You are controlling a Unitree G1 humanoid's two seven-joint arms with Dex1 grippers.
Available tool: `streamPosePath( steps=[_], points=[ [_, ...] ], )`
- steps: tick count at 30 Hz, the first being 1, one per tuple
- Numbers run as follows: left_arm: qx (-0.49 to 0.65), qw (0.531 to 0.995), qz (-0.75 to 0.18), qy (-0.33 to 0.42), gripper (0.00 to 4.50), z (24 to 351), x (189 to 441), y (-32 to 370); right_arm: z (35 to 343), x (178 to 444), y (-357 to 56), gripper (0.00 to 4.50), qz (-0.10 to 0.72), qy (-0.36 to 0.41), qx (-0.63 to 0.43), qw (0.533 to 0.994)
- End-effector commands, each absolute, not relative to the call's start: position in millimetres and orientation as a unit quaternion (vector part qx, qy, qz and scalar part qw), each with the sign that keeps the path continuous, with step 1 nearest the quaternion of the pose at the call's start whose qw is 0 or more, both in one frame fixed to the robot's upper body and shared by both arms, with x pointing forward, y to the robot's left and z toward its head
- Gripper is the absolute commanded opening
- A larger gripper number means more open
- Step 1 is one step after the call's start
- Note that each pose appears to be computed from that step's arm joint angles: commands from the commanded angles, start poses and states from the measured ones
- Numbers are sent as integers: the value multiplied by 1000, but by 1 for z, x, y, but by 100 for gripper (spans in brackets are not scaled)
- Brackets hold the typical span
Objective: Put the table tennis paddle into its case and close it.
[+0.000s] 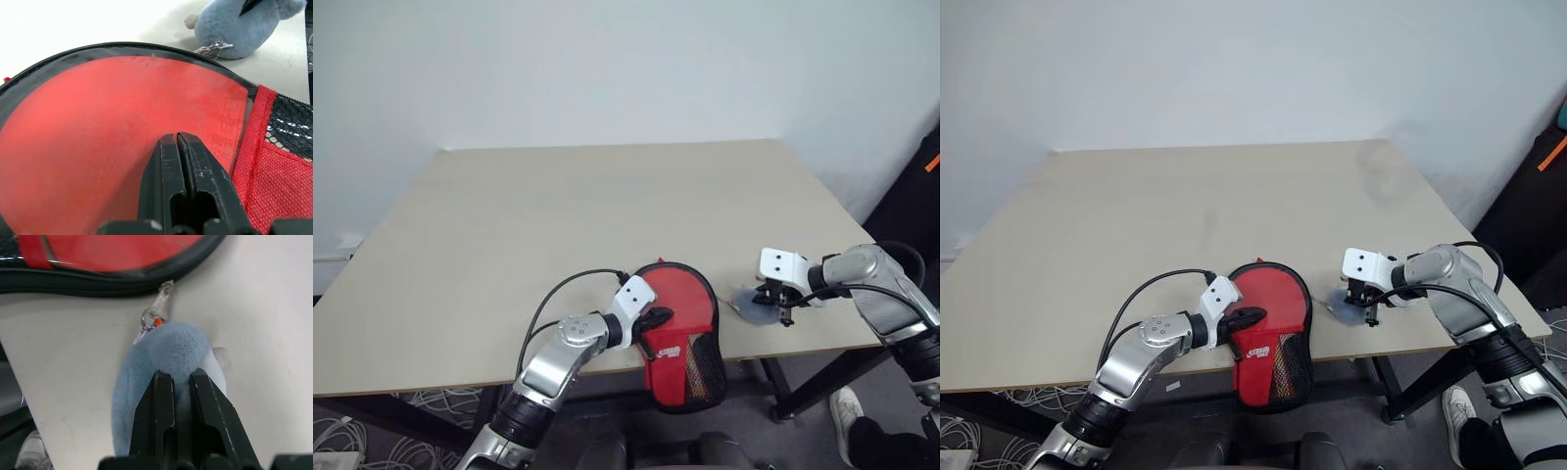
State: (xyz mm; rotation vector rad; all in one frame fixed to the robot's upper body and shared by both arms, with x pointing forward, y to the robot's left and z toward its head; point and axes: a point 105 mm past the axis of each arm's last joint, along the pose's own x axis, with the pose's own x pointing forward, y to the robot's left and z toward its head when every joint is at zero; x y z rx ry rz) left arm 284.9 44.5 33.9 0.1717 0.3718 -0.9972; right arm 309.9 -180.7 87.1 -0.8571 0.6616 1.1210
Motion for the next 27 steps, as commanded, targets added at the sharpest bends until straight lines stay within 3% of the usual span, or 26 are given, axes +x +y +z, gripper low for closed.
streamPosePath(
  steps=[1,27],
  points=[
    [91,850,-455,249,0,1,280,58,95,296,-172,1,542,282,-403,682],
    [107,847,-461,242,0,4,303,63,112,254,-177,1,592,272,-435,621]
  ],
)
